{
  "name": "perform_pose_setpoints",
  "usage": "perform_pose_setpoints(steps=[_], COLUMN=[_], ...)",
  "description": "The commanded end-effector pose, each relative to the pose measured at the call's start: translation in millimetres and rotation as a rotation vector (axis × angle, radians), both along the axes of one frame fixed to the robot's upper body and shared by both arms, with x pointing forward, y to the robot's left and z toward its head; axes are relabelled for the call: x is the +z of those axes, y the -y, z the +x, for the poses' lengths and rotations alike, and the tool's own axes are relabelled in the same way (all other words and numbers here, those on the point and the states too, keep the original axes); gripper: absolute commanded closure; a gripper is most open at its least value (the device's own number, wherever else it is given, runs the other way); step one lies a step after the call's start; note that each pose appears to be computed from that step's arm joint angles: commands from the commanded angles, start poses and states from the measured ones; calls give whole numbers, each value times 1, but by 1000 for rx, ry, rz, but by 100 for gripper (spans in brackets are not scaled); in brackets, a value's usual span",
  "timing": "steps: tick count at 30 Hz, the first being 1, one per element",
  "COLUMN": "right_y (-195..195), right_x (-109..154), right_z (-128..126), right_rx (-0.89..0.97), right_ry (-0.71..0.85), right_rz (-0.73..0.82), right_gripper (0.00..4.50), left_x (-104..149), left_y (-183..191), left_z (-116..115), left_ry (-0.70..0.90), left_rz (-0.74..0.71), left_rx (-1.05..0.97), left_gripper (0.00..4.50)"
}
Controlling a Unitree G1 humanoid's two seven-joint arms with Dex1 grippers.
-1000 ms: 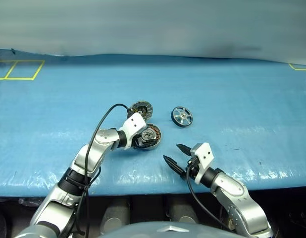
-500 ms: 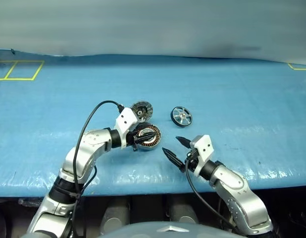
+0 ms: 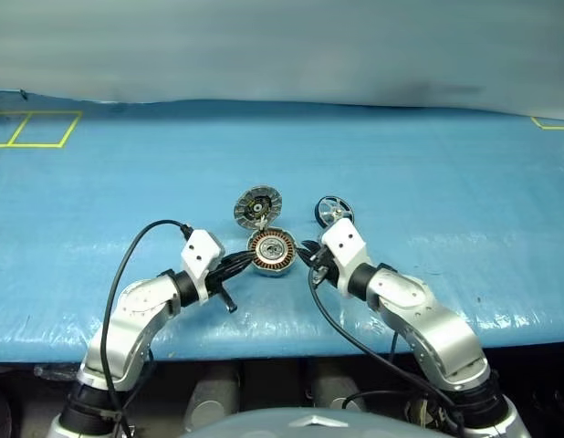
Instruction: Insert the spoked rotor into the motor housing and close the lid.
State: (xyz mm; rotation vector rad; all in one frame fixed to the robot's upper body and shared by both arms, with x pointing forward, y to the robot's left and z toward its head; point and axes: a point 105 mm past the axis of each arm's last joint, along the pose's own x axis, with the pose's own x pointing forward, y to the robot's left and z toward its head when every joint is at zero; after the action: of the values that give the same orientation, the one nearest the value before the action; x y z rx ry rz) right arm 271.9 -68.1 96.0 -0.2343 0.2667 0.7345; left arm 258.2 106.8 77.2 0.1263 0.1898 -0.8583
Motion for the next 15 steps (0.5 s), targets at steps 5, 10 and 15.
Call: perform_pose_setpoints(steps=[5,10,15], right_y=[-31,-41,-42], right_x=[19,14,9], right_z=[8,8,10], right_rx=[58,115,128], right_ry=[15,-29,-61], right_rz=[-10,-69,-125], right_gripper=[446,446,446], left_x=[11,5,-4], left_y=[-9,-11,-14], left_z=[-5,-10,-14], left_ry=[123,103,91], left_rz=[-20,-45,-30], left_rx=[79,86,87], left_gripper=[450,450,450])
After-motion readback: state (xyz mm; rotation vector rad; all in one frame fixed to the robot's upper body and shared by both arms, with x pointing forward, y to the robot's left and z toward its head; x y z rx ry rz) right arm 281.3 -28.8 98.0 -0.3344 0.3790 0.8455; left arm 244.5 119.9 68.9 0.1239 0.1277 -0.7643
